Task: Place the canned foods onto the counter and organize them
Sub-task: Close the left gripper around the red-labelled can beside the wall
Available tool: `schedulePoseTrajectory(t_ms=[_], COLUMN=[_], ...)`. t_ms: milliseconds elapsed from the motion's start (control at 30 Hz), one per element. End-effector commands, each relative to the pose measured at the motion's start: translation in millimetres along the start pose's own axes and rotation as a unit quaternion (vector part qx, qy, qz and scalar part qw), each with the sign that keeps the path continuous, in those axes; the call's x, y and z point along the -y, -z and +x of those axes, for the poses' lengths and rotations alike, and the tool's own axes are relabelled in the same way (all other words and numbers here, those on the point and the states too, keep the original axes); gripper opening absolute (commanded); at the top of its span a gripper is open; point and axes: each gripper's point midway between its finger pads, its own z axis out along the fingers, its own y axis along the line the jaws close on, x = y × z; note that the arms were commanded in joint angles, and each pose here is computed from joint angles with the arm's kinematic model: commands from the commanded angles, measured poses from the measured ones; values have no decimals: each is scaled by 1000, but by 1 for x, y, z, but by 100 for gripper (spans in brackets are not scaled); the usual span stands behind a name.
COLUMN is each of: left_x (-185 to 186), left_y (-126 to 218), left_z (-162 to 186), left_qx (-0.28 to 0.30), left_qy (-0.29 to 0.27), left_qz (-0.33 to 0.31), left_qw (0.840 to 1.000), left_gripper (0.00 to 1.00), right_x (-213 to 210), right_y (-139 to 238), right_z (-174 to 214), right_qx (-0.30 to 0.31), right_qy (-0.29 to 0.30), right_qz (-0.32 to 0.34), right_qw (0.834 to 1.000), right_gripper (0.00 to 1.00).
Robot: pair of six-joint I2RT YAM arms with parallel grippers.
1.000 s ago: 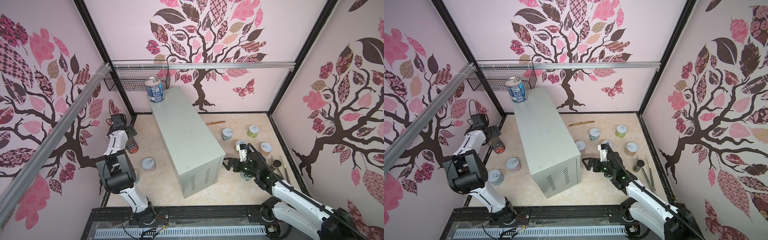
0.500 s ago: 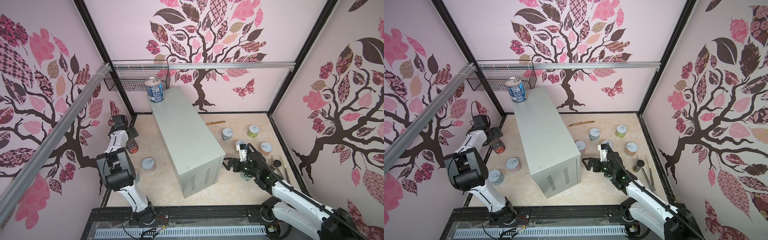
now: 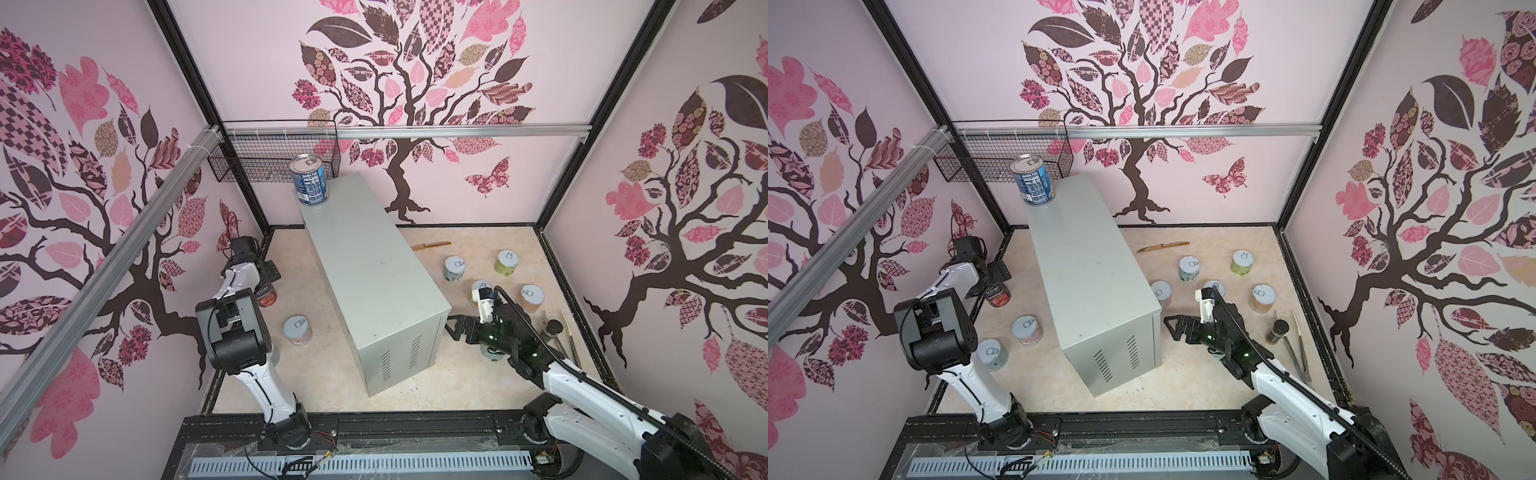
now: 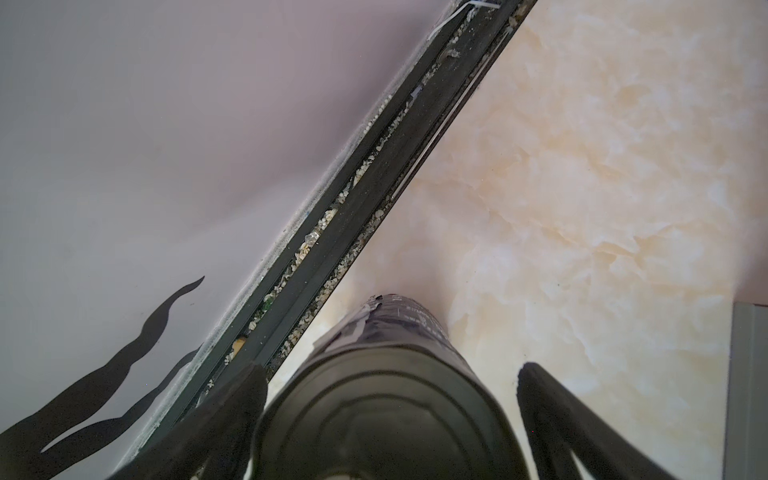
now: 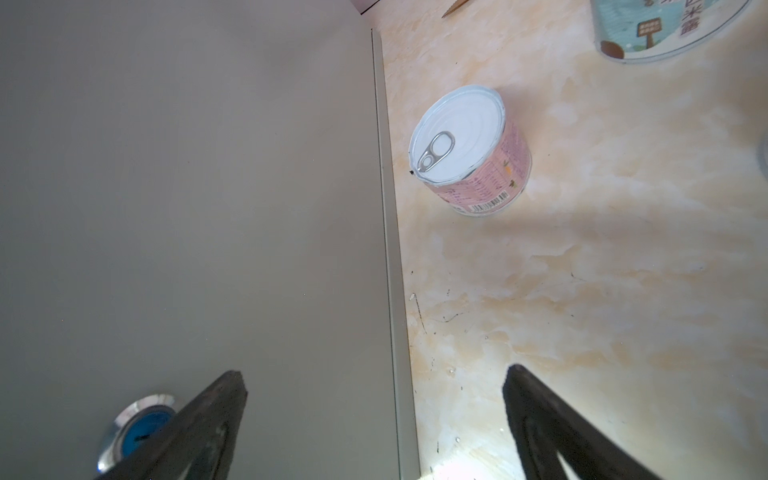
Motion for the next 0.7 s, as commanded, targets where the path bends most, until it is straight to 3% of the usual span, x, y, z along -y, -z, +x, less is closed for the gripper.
schedulePoseTrajectory(t_ms=[0, 667], left_x=[-2, 4], left_y=[-12, -21], left_z=[9, 2], left_qx=[-7, 22], left_qy=[5, 3], left_qz=[0, 13], left_qw=[1000, 1000], left_gripper=[98, 89], right_x=[-6, -5], right_y=[-1, -1], right_z=[-4, -4], right_qx=[5, 6], right_qy=[6, 9], right_qz=[-9, -9], right_qw=[1000, 1000], right_gripper=[100, 100])
